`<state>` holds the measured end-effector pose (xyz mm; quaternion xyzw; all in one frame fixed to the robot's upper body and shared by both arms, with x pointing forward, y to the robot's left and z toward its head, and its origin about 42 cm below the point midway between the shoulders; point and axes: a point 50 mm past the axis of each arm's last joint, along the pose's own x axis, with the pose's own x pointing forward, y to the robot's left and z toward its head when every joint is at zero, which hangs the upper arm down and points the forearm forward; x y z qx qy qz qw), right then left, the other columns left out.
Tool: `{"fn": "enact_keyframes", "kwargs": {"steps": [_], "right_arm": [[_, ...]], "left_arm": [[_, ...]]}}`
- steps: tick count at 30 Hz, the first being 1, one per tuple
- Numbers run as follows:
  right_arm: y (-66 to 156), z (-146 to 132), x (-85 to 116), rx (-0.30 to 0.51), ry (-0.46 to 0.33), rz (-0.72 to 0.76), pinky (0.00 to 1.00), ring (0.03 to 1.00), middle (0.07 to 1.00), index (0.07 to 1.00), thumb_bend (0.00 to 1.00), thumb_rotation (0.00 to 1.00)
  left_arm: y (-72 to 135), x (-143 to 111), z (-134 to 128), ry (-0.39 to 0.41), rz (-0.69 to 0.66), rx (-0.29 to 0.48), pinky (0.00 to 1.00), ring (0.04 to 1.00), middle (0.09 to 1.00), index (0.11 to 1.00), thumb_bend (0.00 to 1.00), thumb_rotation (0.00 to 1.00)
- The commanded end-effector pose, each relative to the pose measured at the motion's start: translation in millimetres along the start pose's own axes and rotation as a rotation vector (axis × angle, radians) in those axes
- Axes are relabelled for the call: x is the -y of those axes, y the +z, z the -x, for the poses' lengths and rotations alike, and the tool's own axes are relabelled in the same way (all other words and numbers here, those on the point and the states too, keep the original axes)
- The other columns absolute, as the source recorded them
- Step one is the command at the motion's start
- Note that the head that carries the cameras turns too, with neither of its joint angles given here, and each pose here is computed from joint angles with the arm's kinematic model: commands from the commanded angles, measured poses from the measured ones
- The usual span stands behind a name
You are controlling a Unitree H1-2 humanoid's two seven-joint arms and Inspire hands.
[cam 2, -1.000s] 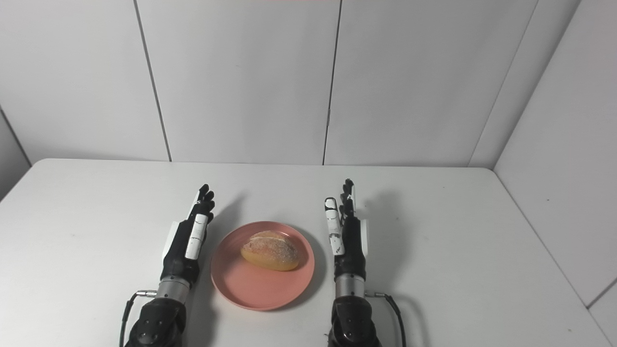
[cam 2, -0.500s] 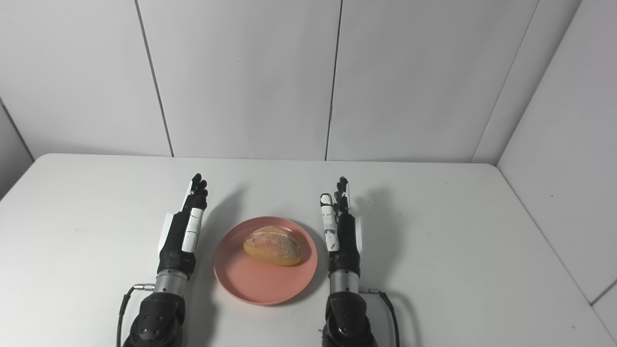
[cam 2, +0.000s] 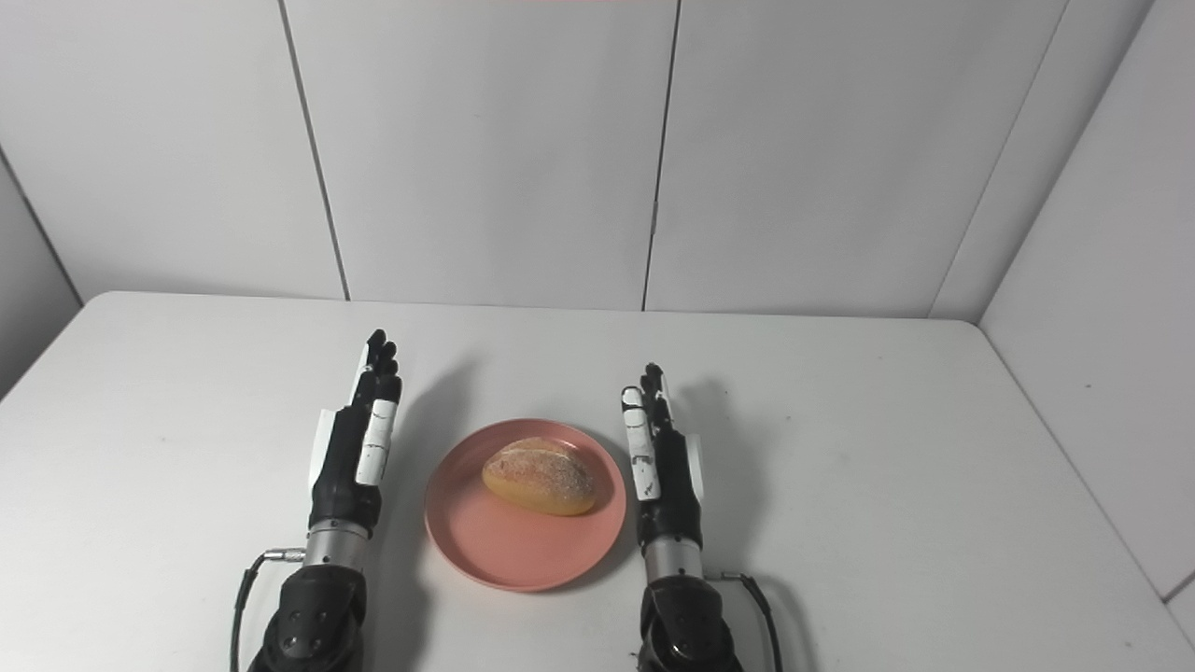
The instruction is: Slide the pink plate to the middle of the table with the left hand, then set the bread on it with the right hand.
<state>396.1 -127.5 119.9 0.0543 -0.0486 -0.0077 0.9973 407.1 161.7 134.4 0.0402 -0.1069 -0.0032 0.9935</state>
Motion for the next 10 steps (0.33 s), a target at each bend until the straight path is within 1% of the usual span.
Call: {"fn": "enact_keyframes", "kwargs": {"steps": [1, 3, 4, 7, 10], "right_arm": [[-31.3, 19.8, 21.3, -0.126, -0.015, 0.027, 1.0, 1.0, 0.987, 0.981, 0.8, 1.0], [-32.7, 19.6, 21.5, -0.133, -0.013, 0.019, 1.0, 1.0, 0.99, 0.983, 0.81, 1.0], [-33.3, 19.6, 21.4, -0.134, -0.013, 0.014, 1.0, 1.0, 0.99, 0.984, 0.81, 1.0], [-35.6, 19.3, 20.5, -0.138, -0.018, 0.006, 1.0, 1.0, 0.988, 0.982, 0.82, 1.0], [-36.4, 19.0, 19.4, -0.142, -0.019, -0.003, 1.0, 1.0, 0.99, 0.988, 0.82, 1.0]], "left_arm": [[-22.2, 6.8, 17.1, -0.006, 0.018, -0.128, 1.0, 1.0, 1.0, 1.0, 0.93, 1.0], [-21.9, 6.9, 17.1, -0.015, 0.032, -0.166, 1.0, 1.0, 1.0, 1.0, 0.94, 1.0], [-21.7, 6.7, 17.1, -0.02, 0.034, -0.178, 1.0, 1.0, 1.0, 1.0, 0.91, 1.0], [-21.6, 5.2, 17.2, -0.033, 0.028, -0.203, 1.0, 1.0, 1.0, 1.0, 0.87, 1.0], [-21.5, 4.0, 16.7, -0.04, 0.026, -0.222, 1.0, 1.0, 1.0, 1.0, 0.91, 1.0]]}}
